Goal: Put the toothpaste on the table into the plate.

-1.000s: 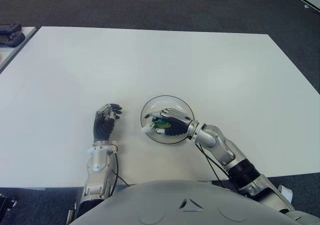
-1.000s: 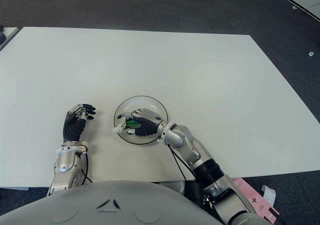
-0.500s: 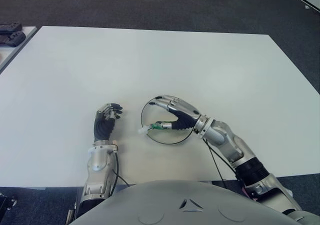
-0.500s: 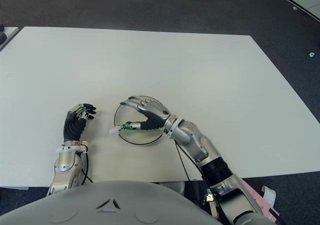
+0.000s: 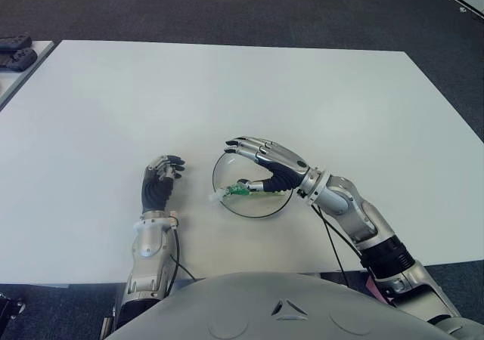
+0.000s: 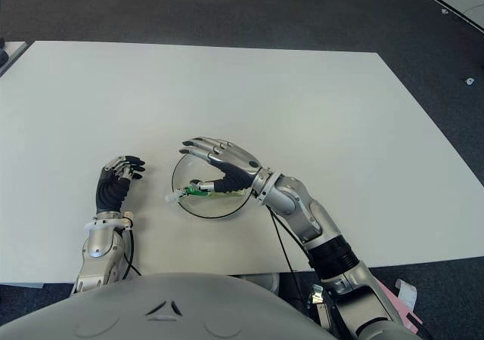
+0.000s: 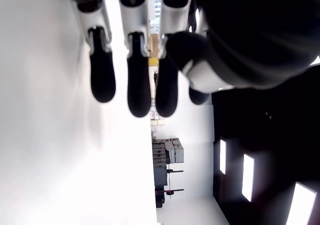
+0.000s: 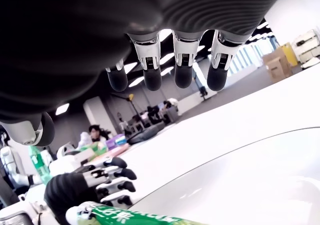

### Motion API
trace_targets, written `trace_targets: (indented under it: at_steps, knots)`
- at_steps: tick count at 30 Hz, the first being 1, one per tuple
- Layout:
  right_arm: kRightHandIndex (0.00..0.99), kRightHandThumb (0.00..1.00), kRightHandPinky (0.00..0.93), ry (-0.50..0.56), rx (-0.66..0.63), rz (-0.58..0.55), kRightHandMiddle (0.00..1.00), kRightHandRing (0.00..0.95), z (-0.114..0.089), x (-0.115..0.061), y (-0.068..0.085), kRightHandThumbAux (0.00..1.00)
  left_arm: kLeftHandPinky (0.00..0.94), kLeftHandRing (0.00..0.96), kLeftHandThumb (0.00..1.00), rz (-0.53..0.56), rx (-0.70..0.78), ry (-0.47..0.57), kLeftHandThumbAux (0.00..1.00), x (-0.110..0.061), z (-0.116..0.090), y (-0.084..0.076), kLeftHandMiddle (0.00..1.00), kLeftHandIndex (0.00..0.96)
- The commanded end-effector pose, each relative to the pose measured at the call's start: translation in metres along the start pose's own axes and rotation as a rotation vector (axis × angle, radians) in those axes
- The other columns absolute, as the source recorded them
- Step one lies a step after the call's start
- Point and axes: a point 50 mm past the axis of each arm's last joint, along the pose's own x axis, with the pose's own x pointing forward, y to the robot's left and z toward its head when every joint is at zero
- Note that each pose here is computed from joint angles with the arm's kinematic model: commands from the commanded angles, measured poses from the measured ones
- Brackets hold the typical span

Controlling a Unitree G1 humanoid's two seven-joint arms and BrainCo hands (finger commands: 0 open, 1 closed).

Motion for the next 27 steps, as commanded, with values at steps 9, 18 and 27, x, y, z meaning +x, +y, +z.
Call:
trace_targets:
  at_steps: [9, 18, 27]
  knots:
    - [0.000, 0.333, 0.134, -0.061, 0.395, -0.370, 0.026, 0.008, -0.009, -0.009, -0.023, 0.473, 0.494, 0.490, 0.839, -0.006, 0.006, 0.059, 0.675, 0.000, -0.011, 0.001, 0.458, 0.440]
    - [0.275, 0.394, 0.428, -0.005, 0.748, -0.607, 0.299, 0.342, -0.034, -0.024, -0.041, 0.773, 0.492, 0.491, 0.840, -0.009, 0.017, 0.055, 0.675, 0.003, -0.010, 0.004, 0.457, 0.443]
    - [0.422, 0.691, 0.590, 0.061, 0.970, -0.790, 0.544, 0.555, -0.056, -0.035, -0.027, 0.727, 0.492, 0.492, 0.840, -0.009, 0.026, 0.051, 0.676, 0.005, -0.009, 0.006, 0.458, 0.440]
